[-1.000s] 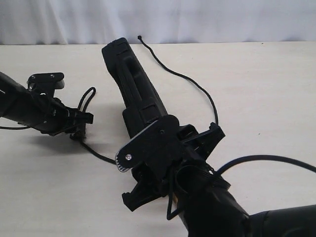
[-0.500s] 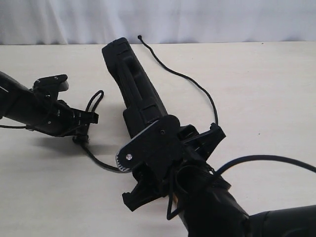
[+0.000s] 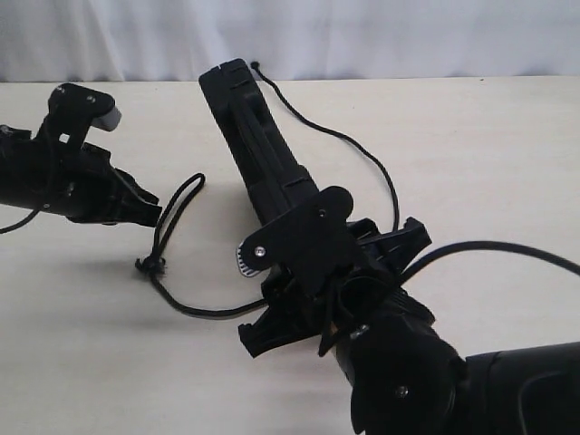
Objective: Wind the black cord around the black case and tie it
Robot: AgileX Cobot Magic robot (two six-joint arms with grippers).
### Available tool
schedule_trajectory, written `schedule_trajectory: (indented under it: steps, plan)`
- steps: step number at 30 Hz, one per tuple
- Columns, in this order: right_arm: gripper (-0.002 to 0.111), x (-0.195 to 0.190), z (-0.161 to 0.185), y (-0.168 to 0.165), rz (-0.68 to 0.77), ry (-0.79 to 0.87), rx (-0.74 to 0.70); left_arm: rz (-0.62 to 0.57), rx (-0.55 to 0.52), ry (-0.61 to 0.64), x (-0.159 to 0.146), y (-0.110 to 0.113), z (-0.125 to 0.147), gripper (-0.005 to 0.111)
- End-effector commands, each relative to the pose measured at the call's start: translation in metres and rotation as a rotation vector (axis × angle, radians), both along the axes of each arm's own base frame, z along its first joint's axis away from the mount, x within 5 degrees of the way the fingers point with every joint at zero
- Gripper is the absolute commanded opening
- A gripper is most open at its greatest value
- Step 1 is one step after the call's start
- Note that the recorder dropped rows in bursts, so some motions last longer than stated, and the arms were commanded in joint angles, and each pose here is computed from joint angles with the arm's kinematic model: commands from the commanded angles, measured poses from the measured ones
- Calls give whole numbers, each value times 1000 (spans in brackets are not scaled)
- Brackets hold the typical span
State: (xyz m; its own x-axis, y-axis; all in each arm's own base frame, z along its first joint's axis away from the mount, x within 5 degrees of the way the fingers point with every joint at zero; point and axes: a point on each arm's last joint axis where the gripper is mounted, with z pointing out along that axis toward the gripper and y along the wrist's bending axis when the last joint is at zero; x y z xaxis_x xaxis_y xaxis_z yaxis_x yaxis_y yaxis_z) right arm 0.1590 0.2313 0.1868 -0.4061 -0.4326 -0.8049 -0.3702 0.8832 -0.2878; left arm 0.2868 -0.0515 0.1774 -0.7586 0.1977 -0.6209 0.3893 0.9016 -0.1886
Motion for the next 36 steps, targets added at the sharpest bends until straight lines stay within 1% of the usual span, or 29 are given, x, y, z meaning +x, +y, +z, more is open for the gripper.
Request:
schedule_trajectory:
  steps: [1, 2, 4, 6, 8, 9, 10, 11, 12, 14, 15, 16, 18, 19, 20, 21, 22, 24, 25, 26, 28, 30, 36]
  plan:
    - [4, -1, -9, -1, -7, 82, 12, 33, -18, 14, -12, 1, 2, 0]
    - [4, -1, -9, -1, -5, 81, 9, 64, -37, 49, -14, 1, -4, 0]
    - [4, -1, -9, -1, -5, 81, 9, 81, -45, 103, -18, 1, -15, 1]
    - [4, -1, -9, -1, -5, 81, 9, 90, -44, 152, -19, 1, -27, 7]
    - [4, -1, -9, -1, 0, 87, 11, 91, -51, 193, -19, 0, -36, 19]
    - [4, -2, -10, 0, 12, 99, 17, 95, -57, 219, -18, 0, -42, 34]
    - [4, -3, -10, 1, 18, 105, 19, 106, -54, 223, -18, 0, -45, 41]
    - [4, -4, -11, 2, 34, 120, 26, 120, -40, 216, -16, 2, -46, 52]
    - [4, -5, -12, 3, 43, 129, 30, 129, -29, 207, -15, 3, -46, 54]
    - [4, -5, -12, 4, 49, 136, 33, 176, -32, 202, -13, 5, -46, 55]
    - [4, -5, -12, 4, 49, 136, 33, 206, -40, 217, -14, 3, -46, 51]
    - [4, -5, -12, 4, 49, 136, 33, 191, -28, 233, -16, -2, -47, 46]
    - [4, -5, -12, 4, 49, 136, 33, 109, 29, 226, -13, -21, -42, 38]
    - [4, -5, -12, 4, 51, 134, 30, 57, 80, 217, -11, -30, -37, 37]
    - [4, -5, -12, 4, 57, 132, 22, 46, 145, 214, -5, -36, -30, 37]
    - [4, -5, -12, 4, 57, 132, 22, 54, 177, 216, -2, -36, -26, 37]
    - [4, -5, -12, 4, 57, 132, 22, 87, 244, 233, 3, -32, -20, 37]
    - [4, -5, -12, 4, 58, 132, 20, 194, 401, 292, 9, -18, -8, 38]
    - [4, -5, -12, 4, 62, 131, 15, 203, 428, 307, 10, -16, -5, 38]
    - [4, -5, -12, 4, 66, 129, 9, 204, 429, 313, 10, -16, -5, 38]
    - [4, -5, -12, 4, 71, 127, 2, 243, 327, 320, 10, -22, -9, 38]
    - [4, -5, -12, 4, 71, 127, 2, 267, 272, 332, 12, -26, -18, 38]
    - [4, -5, -12, 4, 72, 127, 0, 278, 279, 418, 15, -29, -47, 38]
